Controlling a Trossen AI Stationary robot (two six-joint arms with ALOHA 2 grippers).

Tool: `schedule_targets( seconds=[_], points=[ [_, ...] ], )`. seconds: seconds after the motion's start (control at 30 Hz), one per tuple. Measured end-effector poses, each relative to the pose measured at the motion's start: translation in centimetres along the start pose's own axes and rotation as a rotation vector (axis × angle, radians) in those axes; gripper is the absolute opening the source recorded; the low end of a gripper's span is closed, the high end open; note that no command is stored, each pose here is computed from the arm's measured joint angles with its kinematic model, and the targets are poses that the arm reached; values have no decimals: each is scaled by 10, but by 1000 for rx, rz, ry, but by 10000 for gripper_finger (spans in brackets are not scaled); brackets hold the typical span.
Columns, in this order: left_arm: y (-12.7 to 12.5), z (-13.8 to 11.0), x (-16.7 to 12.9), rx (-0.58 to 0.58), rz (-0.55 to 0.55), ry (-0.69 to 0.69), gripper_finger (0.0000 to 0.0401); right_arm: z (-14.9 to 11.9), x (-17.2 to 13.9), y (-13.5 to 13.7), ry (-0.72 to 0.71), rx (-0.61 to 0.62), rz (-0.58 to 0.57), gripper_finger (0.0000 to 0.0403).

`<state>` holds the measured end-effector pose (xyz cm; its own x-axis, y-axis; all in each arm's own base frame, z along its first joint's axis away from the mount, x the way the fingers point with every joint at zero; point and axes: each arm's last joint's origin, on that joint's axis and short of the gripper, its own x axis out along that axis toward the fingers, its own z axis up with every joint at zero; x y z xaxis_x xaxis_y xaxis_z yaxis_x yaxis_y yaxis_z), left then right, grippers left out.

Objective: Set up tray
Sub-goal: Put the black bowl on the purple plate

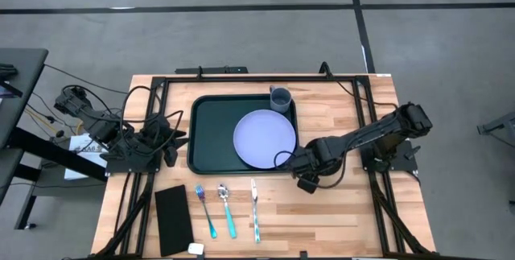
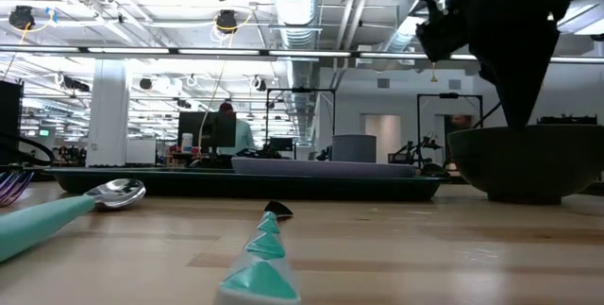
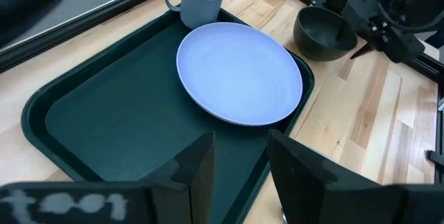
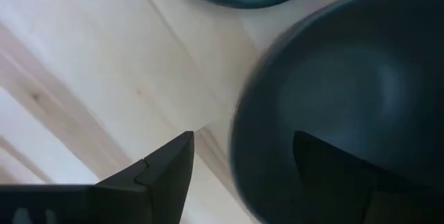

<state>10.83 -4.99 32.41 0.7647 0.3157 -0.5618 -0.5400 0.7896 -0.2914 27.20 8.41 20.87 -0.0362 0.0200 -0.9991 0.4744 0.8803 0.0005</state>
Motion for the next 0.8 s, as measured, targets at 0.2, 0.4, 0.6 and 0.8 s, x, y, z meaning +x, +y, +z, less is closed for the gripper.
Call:
schedule_targets(
  seconds=[0.2, 0.4, 0.6, 0.8],
  points=[
    [0, 0, 0, 0, 0, -1, 122, -2, 8, -3, 26, 10, 5, 212],
    [0, 0, 0, 1, 2, -2, 122, -1, 8, -3, 24, 32, 12, 117],
    [0, 0, 0, 1, 2, -2, 122, -2, 8, -2, 34, 79, 23, 11],
    [0, 0, 0, 1, 2, -2, 122, 0, -1, 0, 40, 139, 25, 8]
  ],
)
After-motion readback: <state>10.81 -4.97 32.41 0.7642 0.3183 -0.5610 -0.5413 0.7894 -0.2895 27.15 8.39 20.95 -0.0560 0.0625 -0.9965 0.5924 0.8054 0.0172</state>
